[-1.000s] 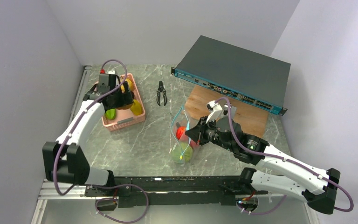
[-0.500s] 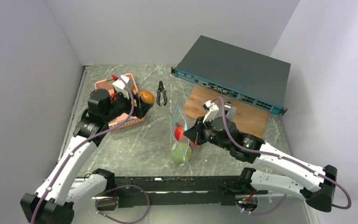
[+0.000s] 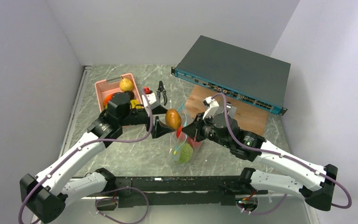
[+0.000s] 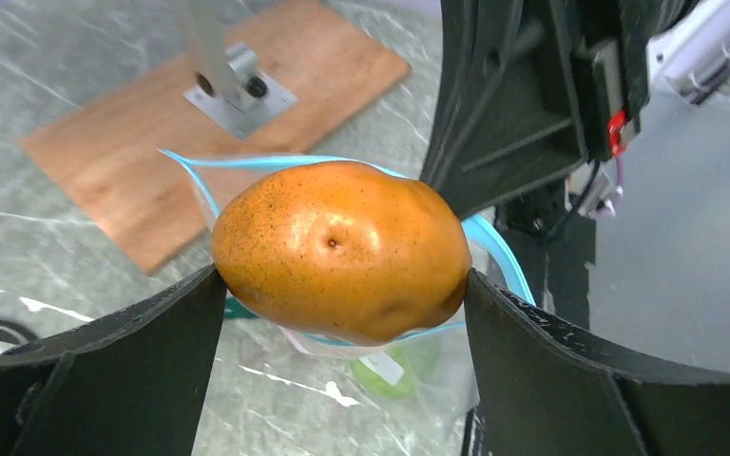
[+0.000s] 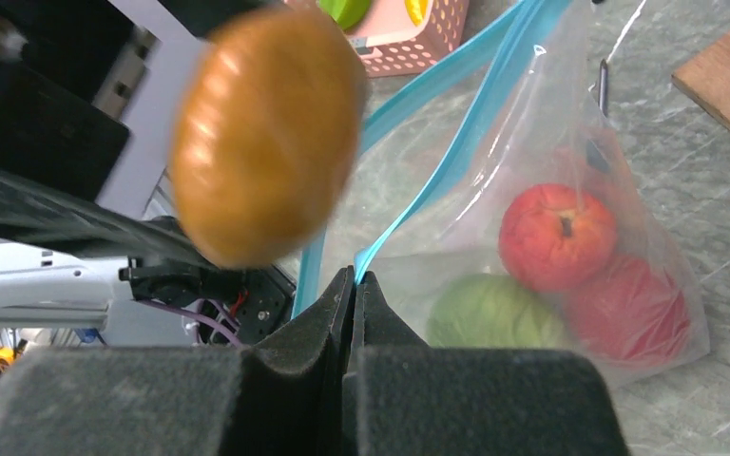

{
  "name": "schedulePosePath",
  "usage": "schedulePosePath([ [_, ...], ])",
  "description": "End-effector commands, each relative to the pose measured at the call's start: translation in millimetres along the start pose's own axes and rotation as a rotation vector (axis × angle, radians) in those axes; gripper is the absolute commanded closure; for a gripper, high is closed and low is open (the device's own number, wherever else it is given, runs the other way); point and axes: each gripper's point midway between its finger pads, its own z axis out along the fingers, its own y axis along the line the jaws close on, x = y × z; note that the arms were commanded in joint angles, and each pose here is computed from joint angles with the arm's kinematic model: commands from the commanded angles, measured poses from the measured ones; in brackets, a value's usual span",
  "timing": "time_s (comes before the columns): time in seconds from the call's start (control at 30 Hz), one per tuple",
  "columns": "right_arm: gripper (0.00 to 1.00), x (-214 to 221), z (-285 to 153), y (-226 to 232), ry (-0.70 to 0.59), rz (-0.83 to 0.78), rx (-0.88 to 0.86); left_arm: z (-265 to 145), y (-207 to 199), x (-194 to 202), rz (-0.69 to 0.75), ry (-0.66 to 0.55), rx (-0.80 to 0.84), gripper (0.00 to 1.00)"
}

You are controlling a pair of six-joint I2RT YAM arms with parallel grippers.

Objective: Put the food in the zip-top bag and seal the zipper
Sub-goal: Place the fake vegetable in the zipper food storage bag.

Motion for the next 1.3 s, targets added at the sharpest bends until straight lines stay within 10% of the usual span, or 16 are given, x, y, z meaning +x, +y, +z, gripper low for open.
schedulePosePath([
  [0.0,1.00,-37.8,-11.5,33.6,-0.095,0.004,-0.101,10.4,-17.6,-3.6,0.051,0.033,0.095,0.37],
  [0.8,1.00,-46.3,-30.9,40.4,-0.134,0.028,-0.145,30.4,-14.6,37.0,0.032,0.247,0.097,0.31],
  [1.07,1.00,-40.1,-26.2,34.2,-0.125,0.023,-0.128,25.6,-35.0,31.4,0.066,0.199,0.197,0.01],
  [1.27,1.00,-32.1,-23.7,28.3,-0.117,0.032,-0.122,24.6,-32.6,30.3,0.072,0.186,0.173,0.00],
])
